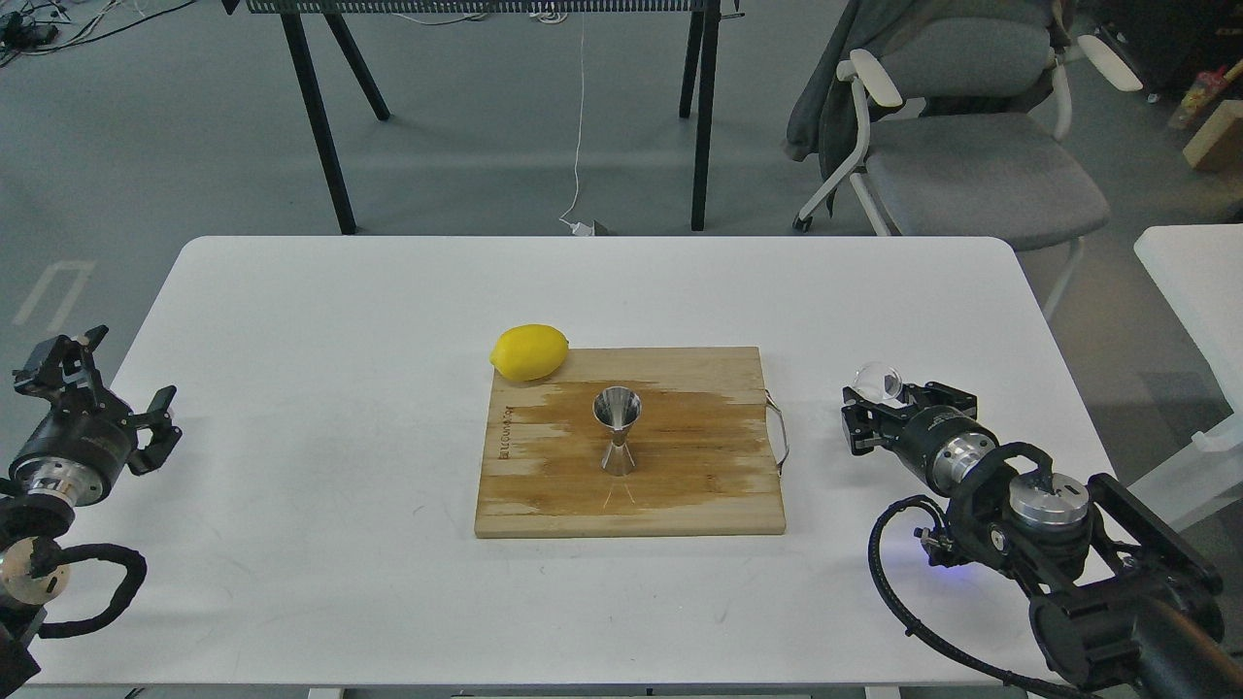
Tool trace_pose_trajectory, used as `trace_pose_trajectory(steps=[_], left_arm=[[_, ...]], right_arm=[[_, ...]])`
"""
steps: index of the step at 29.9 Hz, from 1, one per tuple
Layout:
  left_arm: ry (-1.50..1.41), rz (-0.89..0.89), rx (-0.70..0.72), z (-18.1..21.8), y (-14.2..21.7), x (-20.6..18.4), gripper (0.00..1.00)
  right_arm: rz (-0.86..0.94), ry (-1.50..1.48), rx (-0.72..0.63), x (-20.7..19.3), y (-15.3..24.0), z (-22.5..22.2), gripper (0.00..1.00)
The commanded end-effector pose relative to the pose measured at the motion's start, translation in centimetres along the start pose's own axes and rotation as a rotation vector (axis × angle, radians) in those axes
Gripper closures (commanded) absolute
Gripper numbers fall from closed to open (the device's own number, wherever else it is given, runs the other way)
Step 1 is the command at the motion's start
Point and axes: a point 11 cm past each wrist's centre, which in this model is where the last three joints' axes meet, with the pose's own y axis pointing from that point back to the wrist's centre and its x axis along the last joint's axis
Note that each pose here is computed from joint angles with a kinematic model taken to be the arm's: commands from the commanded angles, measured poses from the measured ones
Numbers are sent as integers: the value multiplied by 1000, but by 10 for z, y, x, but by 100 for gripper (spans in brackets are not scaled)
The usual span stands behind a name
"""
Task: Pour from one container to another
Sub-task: 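Lift the clear glass with the right gripper and bring it over the jigger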
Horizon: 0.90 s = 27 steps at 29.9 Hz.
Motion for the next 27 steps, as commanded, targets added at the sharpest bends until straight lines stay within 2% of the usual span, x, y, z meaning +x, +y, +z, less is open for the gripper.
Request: trace_pose_trajectory(steps=[1,14,27], left_arm=[[0,0,0,0,0,0,1],[6,-6,4,-4,-1,-4,1],[8,-11,9,-7,-1,-6,1]], right_arm=[[-68,77,-28,-25,5,16,56],[-277,448,-106,-95,15,94,56],[-419,902,-150,-124,15,168,55]])
